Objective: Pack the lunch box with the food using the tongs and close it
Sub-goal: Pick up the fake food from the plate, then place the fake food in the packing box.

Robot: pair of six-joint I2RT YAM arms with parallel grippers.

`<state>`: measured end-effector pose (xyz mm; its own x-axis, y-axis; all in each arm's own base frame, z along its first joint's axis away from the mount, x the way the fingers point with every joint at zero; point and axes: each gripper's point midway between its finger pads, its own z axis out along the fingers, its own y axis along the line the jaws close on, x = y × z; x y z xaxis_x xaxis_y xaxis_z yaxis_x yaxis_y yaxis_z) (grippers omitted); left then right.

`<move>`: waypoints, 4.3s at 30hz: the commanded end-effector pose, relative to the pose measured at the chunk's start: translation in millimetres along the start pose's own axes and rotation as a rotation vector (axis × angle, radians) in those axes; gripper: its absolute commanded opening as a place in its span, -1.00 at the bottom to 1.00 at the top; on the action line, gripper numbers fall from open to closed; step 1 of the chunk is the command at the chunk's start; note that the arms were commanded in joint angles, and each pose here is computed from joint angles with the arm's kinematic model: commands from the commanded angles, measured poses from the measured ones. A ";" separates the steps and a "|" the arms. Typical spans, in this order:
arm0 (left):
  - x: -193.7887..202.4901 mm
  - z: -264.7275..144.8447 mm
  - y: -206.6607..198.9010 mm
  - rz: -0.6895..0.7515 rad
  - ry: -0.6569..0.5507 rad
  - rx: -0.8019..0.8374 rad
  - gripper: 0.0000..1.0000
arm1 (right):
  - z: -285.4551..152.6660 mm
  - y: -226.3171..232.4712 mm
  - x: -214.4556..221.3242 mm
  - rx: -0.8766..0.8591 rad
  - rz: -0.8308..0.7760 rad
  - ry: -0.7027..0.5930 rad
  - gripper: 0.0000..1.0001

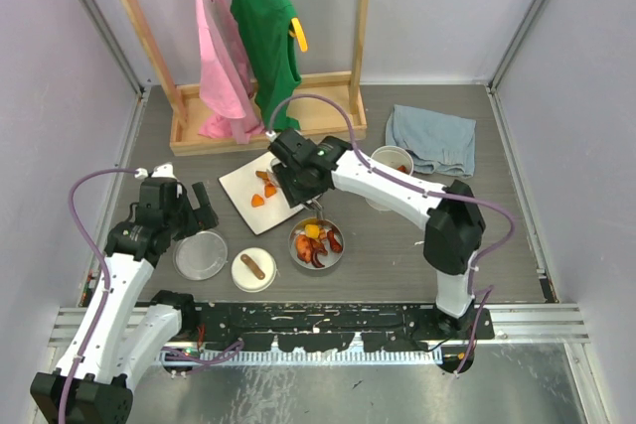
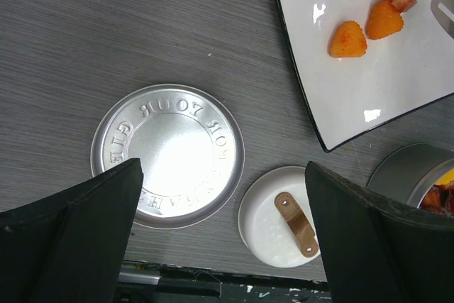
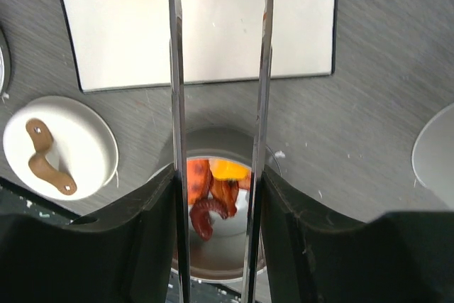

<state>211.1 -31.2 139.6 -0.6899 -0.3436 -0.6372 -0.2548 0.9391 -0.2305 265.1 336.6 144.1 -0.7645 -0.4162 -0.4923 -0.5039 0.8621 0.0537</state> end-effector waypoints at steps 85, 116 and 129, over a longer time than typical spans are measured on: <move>-11.5 1.0 -4.4 -0.001 -0.044 0.018 0.96 | 30.9 -4.5 -52.5 0.125 -0.160 0.038 -0.27; -11.3 1.3 -4.2 0.000 -0.042 0.016 0.96 | -70.6 2.1 -19.6 -0.125 0.090 -0.168 -0.39; -11.1 0.7 -5.5 0.000 -0.041 0.024 0.96 | -113.6 -3.0 86.1 -0.292 0.187 -0.040 -0.35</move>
<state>211.2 -31.2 138.6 -0.6935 -0.3427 -0.6337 -0.2555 0.9394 -0.2285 178.8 266.3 193.8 -0.8141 -0.2740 -0.5120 -0.4614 0.8406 0.2838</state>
